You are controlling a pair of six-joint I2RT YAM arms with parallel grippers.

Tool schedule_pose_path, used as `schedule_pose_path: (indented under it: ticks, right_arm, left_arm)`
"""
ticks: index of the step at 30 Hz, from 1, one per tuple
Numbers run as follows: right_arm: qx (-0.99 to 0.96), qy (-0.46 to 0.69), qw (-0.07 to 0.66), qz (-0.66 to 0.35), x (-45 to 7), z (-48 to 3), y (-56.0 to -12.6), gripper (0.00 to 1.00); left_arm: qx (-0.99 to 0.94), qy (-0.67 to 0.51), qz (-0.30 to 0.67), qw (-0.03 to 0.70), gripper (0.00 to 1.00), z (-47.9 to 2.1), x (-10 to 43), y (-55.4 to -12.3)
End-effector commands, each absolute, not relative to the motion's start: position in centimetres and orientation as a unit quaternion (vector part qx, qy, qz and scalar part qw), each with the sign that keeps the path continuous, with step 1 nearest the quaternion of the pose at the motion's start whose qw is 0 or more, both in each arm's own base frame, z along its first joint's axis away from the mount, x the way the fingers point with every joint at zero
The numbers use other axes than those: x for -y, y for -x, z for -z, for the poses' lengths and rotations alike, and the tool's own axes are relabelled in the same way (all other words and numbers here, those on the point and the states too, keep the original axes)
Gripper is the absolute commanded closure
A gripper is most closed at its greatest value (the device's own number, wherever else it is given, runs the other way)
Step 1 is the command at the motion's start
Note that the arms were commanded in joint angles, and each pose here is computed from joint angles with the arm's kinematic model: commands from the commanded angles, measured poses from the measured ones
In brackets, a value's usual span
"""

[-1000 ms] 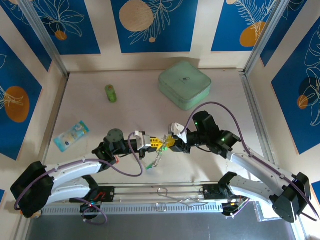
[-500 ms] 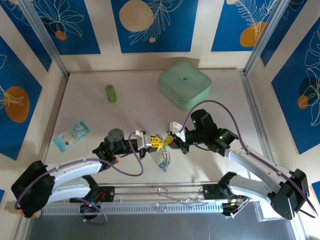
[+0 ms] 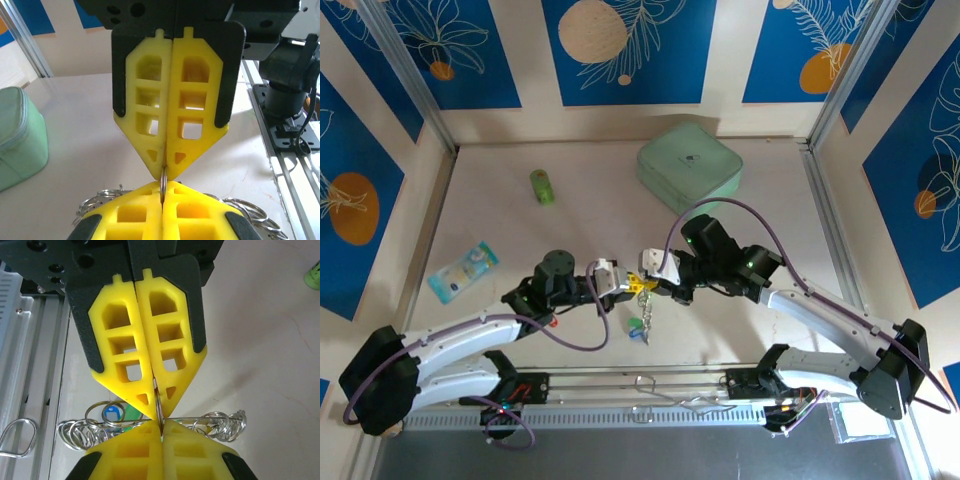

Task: Put the keys on the keyring

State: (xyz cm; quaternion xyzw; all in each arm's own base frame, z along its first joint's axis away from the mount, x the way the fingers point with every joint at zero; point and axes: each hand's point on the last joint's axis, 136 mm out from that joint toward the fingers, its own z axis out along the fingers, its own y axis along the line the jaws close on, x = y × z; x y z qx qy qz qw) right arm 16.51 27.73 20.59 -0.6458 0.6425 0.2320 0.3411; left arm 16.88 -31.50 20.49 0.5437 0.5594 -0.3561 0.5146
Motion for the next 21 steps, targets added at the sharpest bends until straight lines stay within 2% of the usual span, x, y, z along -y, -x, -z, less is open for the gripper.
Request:
schedule_pose_path:
  ticks: [1,2,4,6,12,21]
  right_arm:
    - [-0.612,0.657,0.368,-0.242,-28.5,-23.1,-16.1,1.00]
    - [-0.615,0.649,0.374,-0.246,-28.4,-23.3,-16.2,0.99]
    - [-0.624,0.631,0.380,-0.261,-28.0,-23.3,-16.5,0.82]
    - [-0.635,0.606,0.389,-0.280,-27.5,-23.0,-16.6,0.75]
    - [-0.660,0.569,0.381,-0.310,-26.6,-20.9,-16.2,0.70]
    - [-0.662,0.565,0.366,-0.330,-27.6,-19.3,-16.3,0.68]
  left_arm:
    - [-0.555,-0.555,0.344,0.516,1.00,-21.1,31.6,-17.0]
    - [-0.552,-0.553,0.345,0.520,1.00,-21.3,31.6,-16.9]
    - [-0.547,-0.544,0.351,0.531,1.00,-21.8,31.6,-16.9]
    - [-0.537,-0.529,0.363,0.548,1.00,-22.6,31.5,-16.9]
    - [-0.512,-0.505,0.388,0.577,1.00,-23.7,31.3,-16.4]
    - [-0.493,-0.503,0.412,0.578,1.00,-24.2,31.5,-15.6]
